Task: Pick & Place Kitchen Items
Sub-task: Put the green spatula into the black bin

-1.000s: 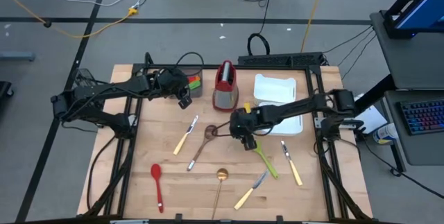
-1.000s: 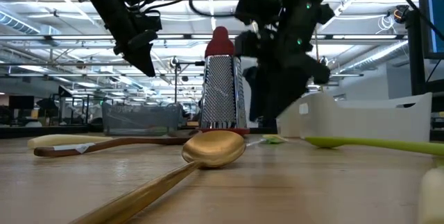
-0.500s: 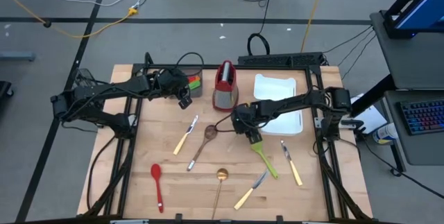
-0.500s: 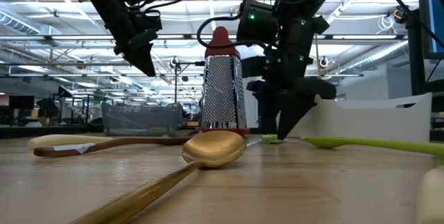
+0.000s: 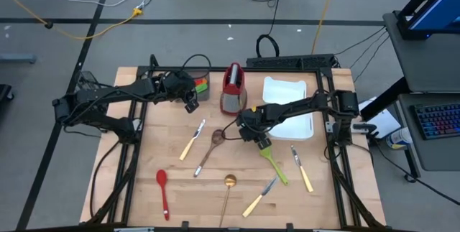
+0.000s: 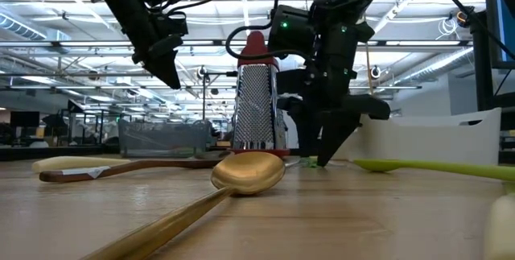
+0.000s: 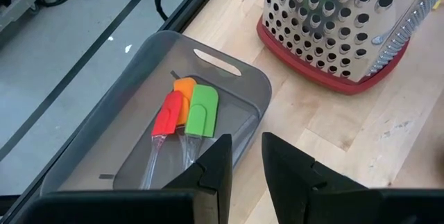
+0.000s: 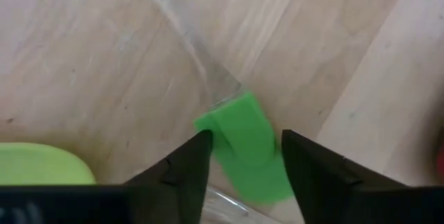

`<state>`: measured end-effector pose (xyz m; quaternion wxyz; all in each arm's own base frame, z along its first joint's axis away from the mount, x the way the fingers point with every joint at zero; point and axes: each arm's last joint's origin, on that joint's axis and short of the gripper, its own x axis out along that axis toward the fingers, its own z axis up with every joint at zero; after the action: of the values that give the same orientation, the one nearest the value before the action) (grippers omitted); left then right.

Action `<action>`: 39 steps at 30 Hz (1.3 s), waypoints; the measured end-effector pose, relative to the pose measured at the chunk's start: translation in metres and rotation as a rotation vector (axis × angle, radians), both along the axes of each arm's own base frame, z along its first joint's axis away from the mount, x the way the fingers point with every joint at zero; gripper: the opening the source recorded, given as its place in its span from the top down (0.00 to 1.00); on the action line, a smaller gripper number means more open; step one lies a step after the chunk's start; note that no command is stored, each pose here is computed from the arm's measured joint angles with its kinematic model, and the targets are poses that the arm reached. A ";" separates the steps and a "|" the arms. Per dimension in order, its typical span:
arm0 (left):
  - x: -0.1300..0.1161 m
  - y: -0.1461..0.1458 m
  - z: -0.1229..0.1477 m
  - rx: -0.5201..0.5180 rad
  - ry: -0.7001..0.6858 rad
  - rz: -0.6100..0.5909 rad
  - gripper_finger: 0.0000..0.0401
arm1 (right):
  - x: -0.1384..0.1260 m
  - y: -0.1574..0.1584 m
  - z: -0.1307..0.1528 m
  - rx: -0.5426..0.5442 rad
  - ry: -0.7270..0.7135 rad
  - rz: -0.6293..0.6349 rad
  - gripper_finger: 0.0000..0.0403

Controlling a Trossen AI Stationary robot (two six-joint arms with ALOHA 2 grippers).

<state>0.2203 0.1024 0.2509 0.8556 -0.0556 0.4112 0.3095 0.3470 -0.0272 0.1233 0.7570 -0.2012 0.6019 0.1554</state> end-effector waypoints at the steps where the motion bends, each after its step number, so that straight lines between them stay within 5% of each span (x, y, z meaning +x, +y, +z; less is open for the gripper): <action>1: 0.000 0.000 0.000 0.000 0.000 0.000 0.79 | 0.000 -0.001 0.000 0.008 0.001 -0.001 0.62; 9: 0.000 0.000 0.000 0.000 0.000 -0.001 0.79 | -0.001 0.000 0.000 0.009 0.004 0.001 0.89; 14: 0.000 0.000 0.000 0.000 0.001 0.000 0.79 | 0.003 0.005 0.000 -0.009 -0.034 0.012 0.94; 31: 0.000 0.000 0.000 -0.002 -0.002 0.004 0.79 | -0.004 0.018 0.036 0.056 -0.122 -0.005 0.59; 39: 0.000 0.000 0.000 -0.004 -0.004 0.005 0.79 | -0.006 0.019 0.016 -0.038 -0.149 0.092 0.46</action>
<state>0.2203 0.1022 0.2509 0.8555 -0.0589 0.4101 0.3105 0.3409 -0.0081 0.1396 0.7880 -0.2539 0.5367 0.1632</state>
